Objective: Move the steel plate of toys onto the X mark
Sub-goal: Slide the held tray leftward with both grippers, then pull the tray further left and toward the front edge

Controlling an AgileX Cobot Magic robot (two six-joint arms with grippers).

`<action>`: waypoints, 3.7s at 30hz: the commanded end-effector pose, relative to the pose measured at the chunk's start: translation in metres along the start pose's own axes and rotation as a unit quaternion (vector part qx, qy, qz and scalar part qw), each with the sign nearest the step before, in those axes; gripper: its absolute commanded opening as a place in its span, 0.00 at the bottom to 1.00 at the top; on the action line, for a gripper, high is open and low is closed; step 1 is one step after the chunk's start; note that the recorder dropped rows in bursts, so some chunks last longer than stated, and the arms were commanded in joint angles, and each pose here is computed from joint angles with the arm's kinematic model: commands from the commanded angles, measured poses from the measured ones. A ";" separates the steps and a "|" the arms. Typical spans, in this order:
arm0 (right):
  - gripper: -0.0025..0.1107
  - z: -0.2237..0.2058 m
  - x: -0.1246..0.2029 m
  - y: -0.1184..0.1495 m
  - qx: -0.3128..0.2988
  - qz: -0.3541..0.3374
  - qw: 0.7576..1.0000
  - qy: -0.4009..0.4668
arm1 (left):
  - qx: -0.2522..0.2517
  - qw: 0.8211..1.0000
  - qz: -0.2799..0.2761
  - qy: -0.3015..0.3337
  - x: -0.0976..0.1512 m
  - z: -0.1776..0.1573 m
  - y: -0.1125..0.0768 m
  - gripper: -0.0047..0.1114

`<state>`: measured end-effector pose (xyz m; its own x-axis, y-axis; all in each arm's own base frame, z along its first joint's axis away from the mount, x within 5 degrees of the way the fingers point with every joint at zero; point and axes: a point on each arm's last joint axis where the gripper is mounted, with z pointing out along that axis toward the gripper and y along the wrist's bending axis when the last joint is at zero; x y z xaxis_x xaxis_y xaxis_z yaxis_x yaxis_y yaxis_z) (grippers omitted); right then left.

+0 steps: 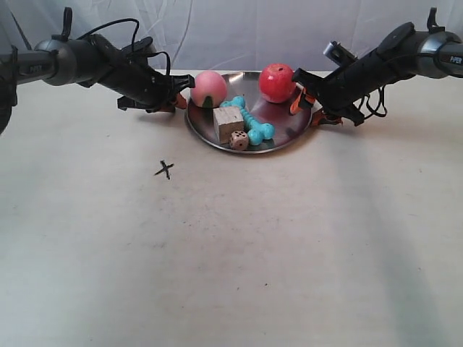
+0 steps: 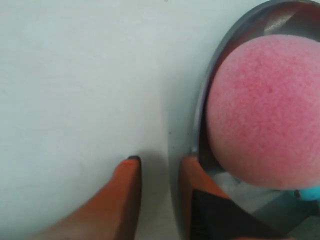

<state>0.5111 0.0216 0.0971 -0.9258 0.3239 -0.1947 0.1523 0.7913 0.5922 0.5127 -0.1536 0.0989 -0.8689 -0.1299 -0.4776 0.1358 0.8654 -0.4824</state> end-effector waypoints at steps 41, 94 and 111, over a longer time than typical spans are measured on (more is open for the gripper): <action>0.44 0.008 0.015 -0.003 -0.003 -0.019 0.998 0.067 | 0.048 0.997 0.001 0.057 0.007 -0.010 -0.010 0.49; 0.01 0.003 0.046 0.072 -0.118 0.029 0.977 0.177 | 0.043 0.982 -0.046 0.178 -0.001 -0.076 -0.004 0.04; 0.01 0.000 0.078 0.135 -0.086 -0.027 0.975 0.201 | -0.005 0.977 -0.083 0.198 0.019 -0.175 0.030 0.04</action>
<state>0.4667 0.1348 0.1462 -0.9934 0.0691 0.0919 0.1139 0.6996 0.7054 0.4350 -0.0415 0.1883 -0.9914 -0.0813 -0.1022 -0.0244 0.8840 -0.4668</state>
